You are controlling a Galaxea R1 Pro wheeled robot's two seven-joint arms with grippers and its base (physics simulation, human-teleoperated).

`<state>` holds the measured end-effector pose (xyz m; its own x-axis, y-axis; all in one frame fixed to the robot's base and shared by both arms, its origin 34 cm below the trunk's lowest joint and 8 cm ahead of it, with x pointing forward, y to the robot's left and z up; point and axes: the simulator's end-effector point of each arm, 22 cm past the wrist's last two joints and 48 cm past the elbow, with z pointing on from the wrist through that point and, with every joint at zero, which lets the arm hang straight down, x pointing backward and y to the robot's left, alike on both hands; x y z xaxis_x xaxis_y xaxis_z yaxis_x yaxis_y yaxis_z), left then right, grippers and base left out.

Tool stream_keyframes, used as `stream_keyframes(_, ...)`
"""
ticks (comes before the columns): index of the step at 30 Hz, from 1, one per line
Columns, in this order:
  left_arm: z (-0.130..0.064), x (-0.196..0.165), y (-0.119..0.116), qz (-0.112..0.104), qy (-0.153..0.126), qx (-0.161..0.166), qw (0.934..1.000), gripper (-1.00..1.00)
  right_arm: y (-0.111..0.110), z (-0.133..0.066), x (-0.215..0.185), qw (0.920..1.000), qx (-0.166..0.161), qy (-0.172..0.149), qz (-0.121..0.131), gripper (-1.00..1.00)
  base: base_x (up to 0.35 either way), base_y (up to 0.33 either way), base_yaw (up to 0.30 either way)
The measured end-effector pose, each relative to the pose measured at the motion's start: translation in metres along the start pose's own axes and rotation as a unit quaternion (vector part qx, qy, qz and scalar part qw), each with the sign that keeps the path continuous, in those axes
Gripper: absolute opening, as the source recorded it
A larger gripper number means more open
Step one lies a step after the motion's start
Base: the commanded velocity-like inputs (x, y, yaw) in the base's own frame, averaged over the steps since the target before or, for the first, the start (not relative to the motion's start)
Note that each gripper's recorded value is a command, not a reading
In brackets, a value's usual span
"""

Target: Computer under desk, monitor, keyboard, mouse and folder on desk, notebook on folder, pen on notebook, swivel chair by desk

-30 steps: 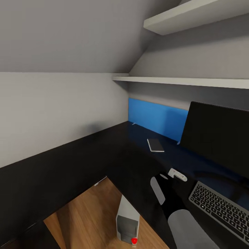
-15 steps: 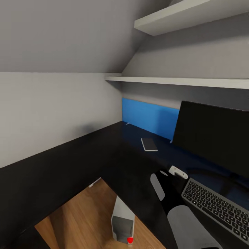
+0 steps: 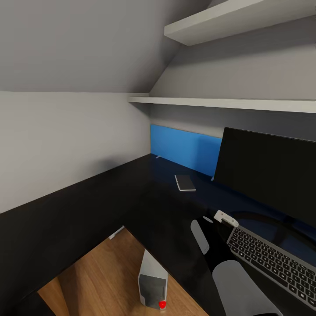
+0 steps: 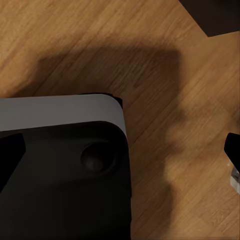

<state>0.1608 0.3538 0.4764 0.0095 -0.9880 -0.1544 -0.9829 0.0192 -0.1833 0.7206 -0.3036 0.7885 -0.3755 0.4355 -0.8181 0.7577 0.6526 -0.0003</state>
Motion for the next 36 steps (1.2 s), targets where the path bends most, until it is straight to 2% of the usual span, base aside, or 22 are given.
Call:
stream_keyframes(4, 0.000, 0.000, -0.001, -0.002, 0.001, 0.002, 1.0000, 1.00, 0.001, 0.000, 0.003, 1.0000, -0.002, 0.006, 0.003, -1.00, 0.000, 0.000, -0.005)
stream_keyframes(12, 0.014, -0.002, 0.000, -0.005, -0.005, 0.005, 1.0000, 1.00, 0.001, 0.007, 0.015, 1.0000, -0.003, 0.008, 0.004, -1.00, 0.000, 0.000, 0.000)
stream_keyframes(26, 0.014, 0.001, 0.004, -0.004, -0.004, -0.002, 1.0000, 1.00, 0.001, 0.008, 0.016, 1.0000, -0.002, 0.009, 0.003, -1.00, 0.000, 0.000, -0.068)
stream_keyframes(33, 0.015, -0.001, 0.018, -0.002, -0.006, -0.016, 0.9999, 1.00, 0.001, 0.008, 0.016, 0.9999, -0.003, 0.010, 0.004, -1.00, 0.010, 0.000, -0.004)
stream_keyframes(36, 0.015, -0.001, 0.019, -0.003, -0.006, -0.018, 0.9998, 1.00, 0.003, 0.008, 0.021, 0.9997, -0.007, 0.021, 0.012, -1.00, 0.004, 0.000, 0.000)
